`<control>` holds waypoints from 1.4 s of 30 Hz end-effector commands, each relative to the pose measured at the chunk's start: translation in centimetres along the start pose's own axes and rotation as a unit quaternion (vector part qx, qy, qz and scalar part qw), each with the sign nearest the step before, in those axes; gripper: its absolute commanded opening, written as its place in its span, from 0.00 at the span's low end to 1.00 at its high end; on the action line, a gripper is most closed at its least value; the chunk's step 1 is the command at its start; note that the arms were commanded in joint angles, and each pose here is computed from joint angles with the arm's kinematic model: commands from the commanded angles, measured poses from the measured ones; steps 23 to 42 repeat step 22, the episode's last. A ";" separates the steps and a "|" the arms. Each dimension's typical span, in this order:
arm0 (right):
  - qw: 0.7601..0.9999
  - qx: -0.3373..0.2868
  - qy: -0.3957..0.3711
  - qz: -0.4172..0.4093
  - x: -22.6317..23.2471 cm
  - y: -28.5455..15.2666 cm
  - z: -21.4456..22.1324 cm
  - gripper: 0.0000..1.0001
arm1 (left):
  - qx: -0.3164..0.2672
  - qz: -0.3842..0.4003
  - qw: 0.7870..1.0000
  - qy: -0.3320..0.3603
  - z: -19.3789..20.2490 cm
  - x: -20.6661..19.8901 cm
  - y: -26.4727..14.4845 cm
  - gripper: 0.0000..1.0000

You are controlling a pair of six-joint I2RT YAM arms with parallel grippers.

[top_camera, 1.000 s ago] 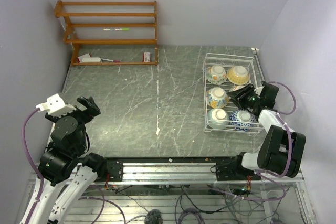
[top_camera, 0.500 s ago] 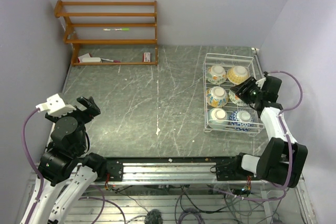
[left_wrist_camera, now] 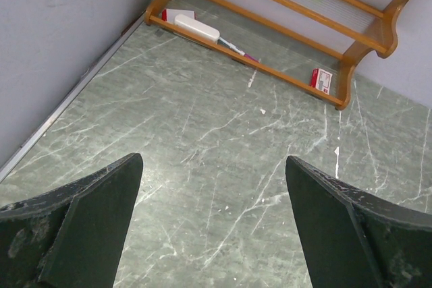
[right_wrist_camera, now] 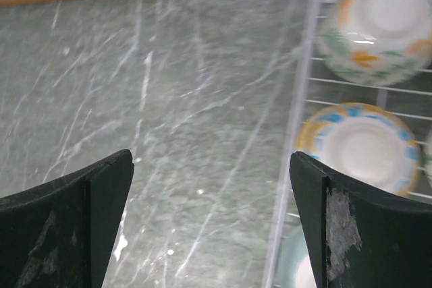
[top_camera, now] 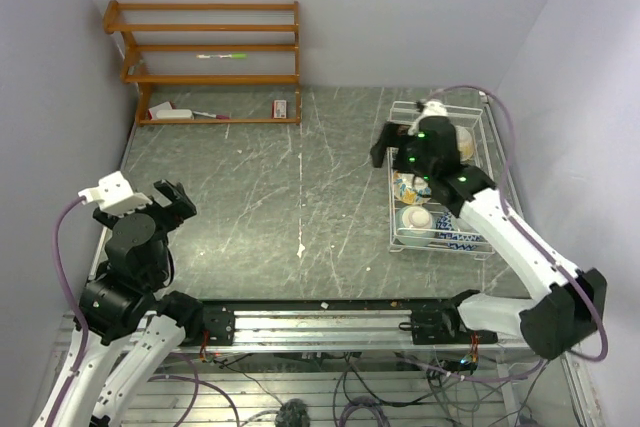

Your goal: Load the bowls into the dish rack

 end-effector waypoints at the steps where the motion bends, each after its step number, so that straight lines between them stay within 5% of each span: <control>1: 0.995 0.026 -0.094 0.017 4.8 0.9 1.4 1.00 | 0.001 0.001 1.000 -0.001 0.0 -0.3 0.3 0.98; 6: 0.988 0.037 -0.144 -0.047 8.7 1.9 2.7 1.00 | 0.006 -0.005 1.000 0.009 0.2 -0.4 0.5 0.98; 18: 0.977 -0.025 -0.172 -0.125 10.0 0.8 1.7 1.00 | 0.006 -0.026 0.999 0.025 0.4 -0.1 0.9 0.98; 42: 0.974 -0.031 -0.187 -0.124 9.6 0.7 2.0 1.00 | 0.008 -0.032 0.999 0.029 0.4 -0.1 1.0 0.98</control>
Point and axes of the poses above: each gripper's point midway between its finger pads, its own y axis out along the fingers, its own x axis along the line the jaws close on, z = x × y, the point moved 8 cm from there along -y, back along the fingers, and after that the axes turned 9 degrees about -y, right-handed, at the moved point
